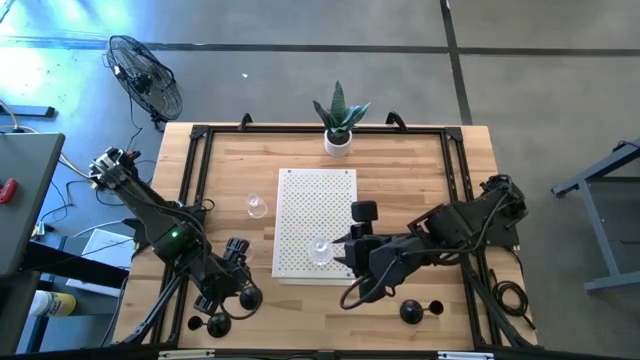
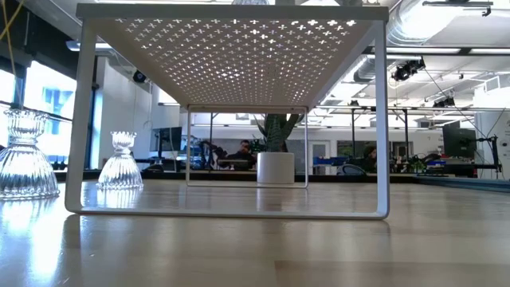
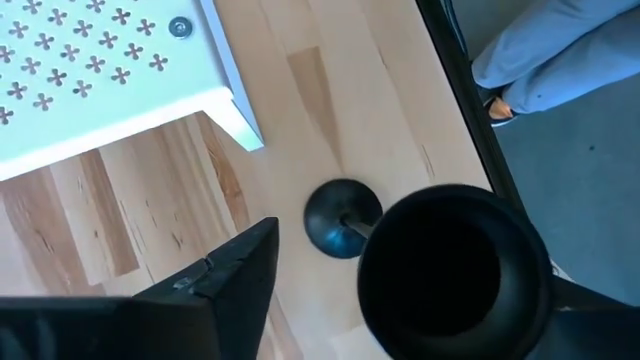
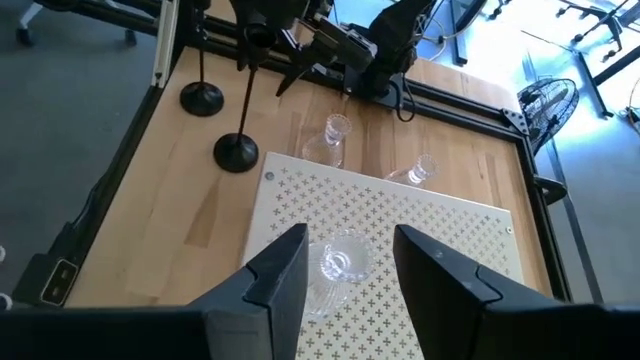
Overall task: Pick & Place candle stick holders
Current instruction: Put the top black candle holder on the shelf
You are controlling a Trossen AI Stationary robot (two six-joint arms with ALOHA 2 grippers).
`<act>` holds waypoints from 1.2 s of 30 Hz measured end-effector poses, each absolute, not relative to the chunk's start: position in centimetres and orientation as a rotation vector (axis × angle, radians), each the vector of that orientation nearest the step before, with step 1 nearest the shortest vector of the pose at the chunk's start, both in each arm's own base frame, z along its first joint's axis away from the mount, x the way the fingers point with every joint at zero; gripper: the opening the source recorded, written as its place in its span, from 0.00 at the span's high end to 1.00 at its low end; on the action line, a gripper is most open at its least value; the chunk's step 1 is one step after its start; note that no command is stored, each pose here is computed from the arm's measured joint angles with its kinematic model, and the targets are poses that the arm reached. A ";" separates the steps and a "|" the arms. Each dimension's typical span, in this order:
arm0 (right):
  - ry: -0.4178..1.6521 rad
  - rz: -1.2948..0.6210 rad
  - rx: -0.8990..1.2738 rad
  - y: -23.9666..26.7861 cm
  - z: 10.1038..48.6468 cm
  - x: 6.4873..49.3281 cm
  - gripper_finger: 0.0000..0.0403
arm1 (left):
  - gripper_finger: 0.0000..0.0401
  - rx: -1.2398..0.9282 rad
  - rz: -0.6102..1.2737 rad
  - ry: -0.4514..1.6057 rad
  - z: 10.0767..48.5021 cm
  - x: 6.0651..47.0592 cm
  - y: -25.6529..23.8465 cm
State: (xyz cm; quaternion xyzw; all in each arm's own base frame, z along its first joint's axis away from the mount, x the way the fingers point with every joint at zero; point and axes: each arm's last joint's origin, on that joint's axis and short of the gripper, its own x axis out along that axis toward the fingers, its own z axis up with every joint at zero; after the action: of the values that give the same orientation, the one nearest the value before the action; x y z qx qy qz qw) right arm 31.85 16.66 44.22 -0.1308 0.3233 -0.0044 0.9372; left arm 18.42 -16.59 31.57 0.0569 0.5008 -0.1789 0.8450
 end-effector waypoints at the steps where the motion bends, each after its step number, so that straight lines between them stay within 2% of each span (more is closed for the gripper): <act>1: 0.661 -0.009 -0.266 16.6 44.2 31.9 0.65 | 0.45 0.123 -0.379 1.057 31.6 18.4 -16.6; 17: 0.661 -0.005 -0.292 16.5 44.2 31.9 0.65 | 0.81 0.164 -0.419 0.993 31.7 18.8 -16.9; 23: 0.665 0.009 -0.288 16.6 44.2 31.9 0.65 | 0.98 0.178 -0.414 0.976 31.4 18.9 -16.9; 36: 0.674 0.030 -0.280 16.6 44.2 31.9 0.65 | 0.99 0.155 -0.412 0.964 31.5 19.0 -17.0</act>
State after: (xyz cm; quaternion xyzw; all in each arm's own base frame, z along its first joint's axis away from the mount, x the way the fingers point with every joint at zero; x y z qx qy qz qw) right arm 31.86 16.64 44.15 -0.1368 0.3295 0.0147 0.9341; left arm 19.02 -17.04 31.45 0.0741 0.4596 -0.1964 0.8630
